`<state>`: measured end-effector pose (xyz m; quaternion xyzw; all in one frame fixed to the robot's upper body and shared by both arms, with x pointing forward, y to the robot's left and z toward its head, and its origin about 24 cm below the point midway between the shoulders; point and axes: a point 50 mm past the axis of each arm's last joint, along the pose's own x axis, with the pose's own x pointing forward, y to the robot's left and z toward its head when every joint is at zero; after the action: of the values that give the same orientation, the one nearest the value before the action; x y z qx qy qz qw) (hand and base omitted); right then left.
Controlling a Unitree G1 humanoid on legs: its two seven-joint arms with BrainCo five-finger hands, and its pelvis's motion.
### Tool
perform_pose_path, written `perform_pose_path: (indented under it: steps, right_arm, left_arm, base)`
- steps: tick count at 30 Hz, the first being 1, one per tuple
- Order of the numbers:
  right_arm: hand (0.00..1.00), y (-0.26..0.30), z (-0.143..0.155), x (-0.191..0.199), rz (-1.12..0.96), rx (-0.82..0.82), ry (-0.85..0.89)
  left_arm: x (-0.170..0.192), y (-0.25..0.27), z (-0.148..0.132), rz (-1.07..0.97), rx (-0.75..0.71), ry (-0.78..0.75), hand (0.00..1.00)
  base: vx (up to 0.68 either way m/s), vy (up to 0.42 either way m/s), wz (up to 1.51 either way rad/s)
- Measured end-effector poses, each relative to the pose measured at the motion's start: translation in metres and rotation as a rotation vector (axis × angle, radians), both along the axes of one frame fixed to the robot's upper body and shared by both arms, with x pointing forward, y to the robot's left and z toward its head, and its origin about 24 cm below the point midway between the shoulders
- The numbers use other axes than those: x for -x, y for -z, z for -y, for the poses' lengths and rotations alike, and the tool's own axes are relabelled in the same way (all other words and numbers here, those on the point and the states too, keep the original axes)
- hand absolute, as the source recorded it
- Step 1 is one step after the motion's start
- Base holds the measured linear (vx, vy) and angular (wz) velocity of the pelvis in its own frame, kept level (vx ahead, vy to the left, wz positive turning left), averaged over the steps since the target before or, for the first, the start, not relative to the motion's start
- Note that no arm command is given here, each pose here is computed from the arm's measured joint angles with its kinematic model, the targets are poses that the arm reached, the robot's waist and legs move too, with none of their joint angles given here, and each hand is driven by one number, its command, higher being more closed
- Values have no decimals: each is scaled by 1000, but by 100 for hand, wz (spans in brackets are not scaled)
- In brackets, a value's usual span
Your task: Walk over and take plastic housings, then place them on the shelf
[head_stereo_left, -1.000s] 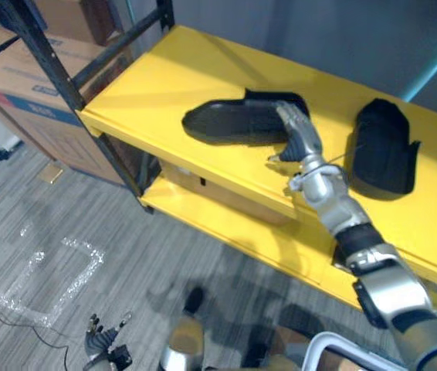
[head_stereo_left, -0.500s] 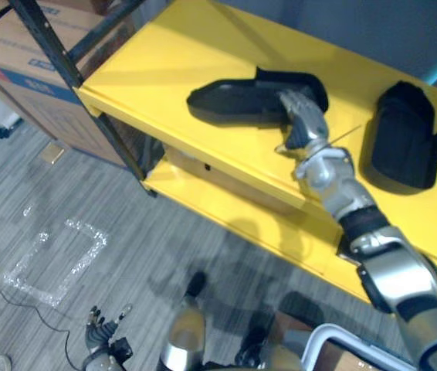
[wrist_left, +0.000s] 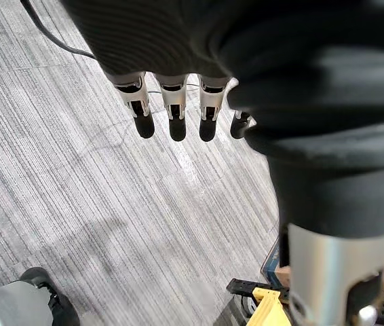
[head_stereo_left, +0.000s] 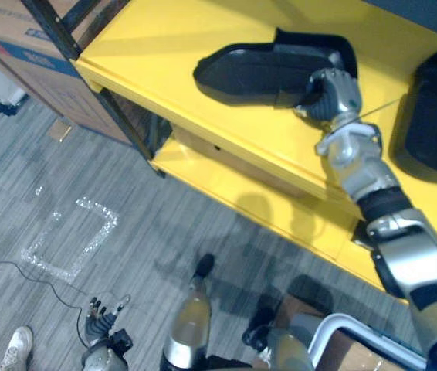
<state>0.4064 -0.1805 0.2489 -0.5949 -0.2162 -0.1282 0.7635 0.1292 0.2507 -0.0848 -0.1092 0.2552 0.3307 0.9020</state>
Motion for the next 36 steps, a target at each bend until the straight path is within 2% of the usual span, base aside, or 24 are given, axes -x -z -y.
perform_pose_path:
  steps: [5, 17, 22, 28, 36]
  right_arm:
    - [100, -1, -16, 1, -6, 64, -67]
    - [100, -3, -30, 3, -4, 45, -88]
    - [100, -5, -37, 4, -7, -66, -29]
    - [100, -4, -41, 5, 14, -231, 90]
    - [100, -5, -29, 5, 45, -385, 168]
  left_arm:
    - [-1, -1, 0, 7, -1, 3, 0]
    - [-4, -4, 1, 19, -5, 8, 0]
    - [-5, -4, 3, 22, -4, 13, 0]
    - [-8, -1, 18, 12, 16, 59, 0]
    - [-9, -1, 19, 5, 25, 48, 0]
  base:
    - [-3, -21, 0]
    - [-14, -12, -5]
    - [0, 0, 0]
    - [0, 0, 0]
    - [-29, -12, 1]
